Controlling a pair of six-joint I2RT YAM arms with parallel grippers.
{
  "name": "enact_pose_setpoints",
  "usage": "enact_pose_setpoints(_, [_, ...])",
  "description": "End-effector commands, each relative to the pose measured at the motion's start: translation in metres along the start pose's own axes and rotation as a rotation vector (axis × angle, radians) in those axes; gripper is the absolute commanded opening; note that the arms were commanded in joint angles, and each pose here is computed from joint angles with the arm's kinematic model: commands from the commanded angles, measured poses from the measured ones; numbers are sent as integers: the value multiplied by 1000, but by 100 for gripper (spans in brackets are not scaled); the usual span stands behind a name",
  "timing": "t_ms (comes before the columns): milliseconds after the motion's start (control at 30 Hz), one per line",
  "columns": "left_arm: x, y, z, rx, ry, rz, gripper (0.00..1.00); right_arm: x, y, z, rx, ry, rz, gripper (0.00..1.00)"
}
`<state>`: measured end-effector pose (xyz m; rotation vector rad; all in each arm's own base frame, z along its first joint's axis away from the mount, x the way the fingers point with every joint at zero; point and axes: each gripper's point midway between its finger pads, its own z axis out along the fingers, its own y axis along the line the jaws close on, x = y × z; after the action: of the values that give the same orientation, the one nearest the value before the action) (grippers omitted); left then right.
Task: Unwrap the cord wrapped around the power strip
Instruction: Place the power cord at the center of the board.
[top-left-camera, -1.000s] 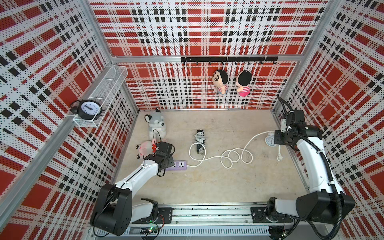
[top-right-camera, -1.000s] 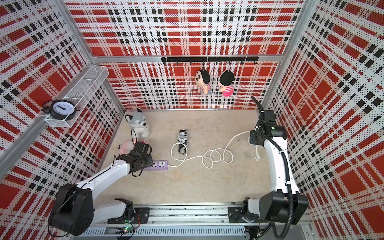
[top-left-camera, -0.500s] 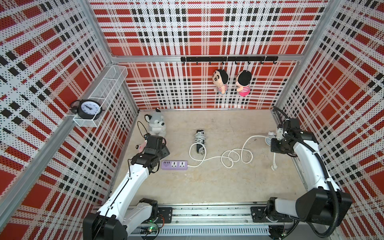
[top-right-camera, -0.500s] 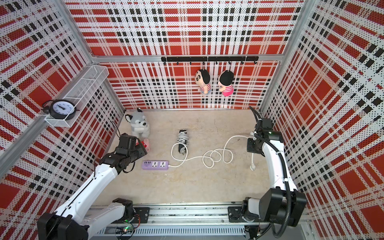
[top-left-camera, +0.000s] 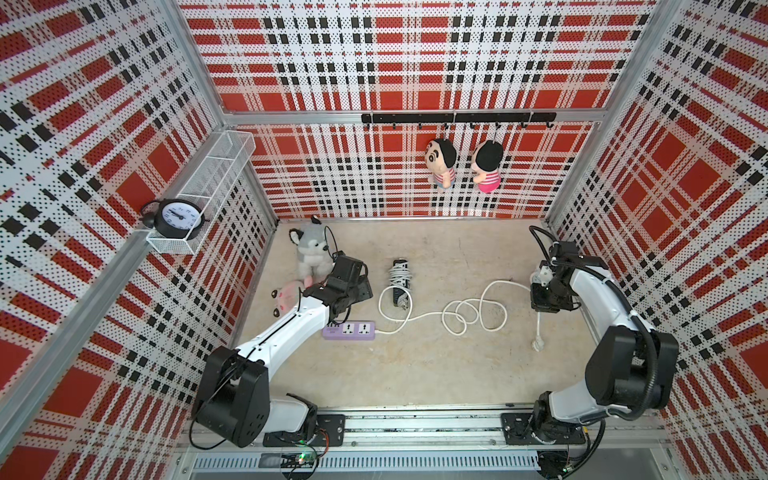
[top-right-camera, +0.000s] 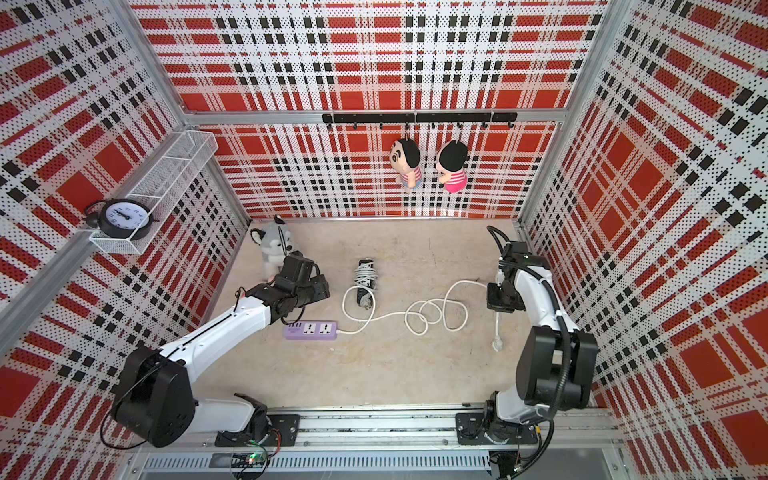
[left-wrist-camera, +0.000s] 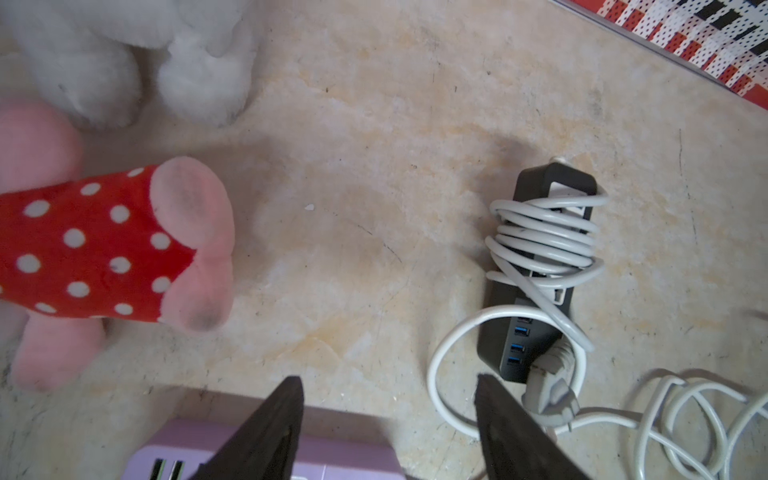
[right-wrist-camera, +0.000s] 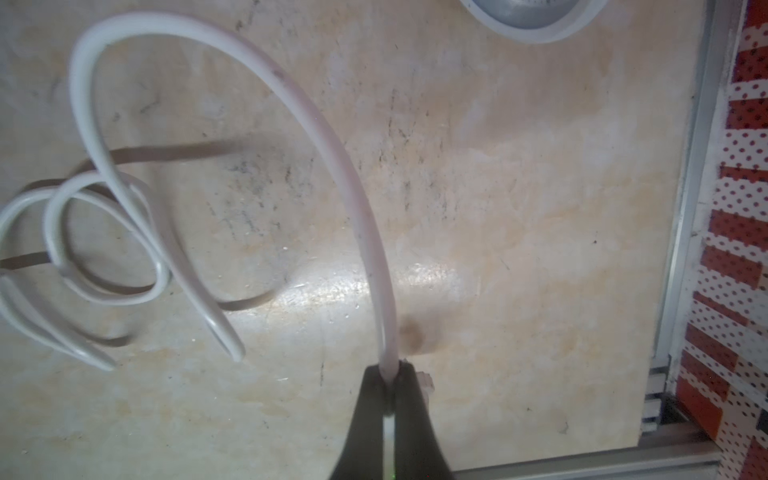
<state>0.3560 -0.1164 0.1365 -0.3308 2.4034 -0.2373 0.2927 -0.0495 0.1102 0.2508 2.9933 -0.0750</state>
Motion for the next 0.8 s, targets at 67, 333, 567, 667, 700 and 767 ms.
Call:
enact_pose_setpoints(67, [-12,-15,4,49,-31,39,70,0,-22,17,157,69,-48,5])
enact_pose_setpoints(333, [-5,-10,12,64,-18,44,70,-10,-15,32,126,77,-48,36])
enact_pose_setpoints(567, [-4,-37,17,177,-16,102,71,-39,20,-21,-59,-94,-30,45])
enact_pose_setpoints(667, [2,-53,25,243,9,124,70,-47,78,-46,-220,-179,-97,45])
enact_pose_setpoints(700, [7,-60,29,273,23,129,70,-47,109,-53,-293,-204,-142,45])
enact_pose_setpoints(767, [14,-66,37,300,45,140,68,-46,168,-63,-447,-250,-207,46])
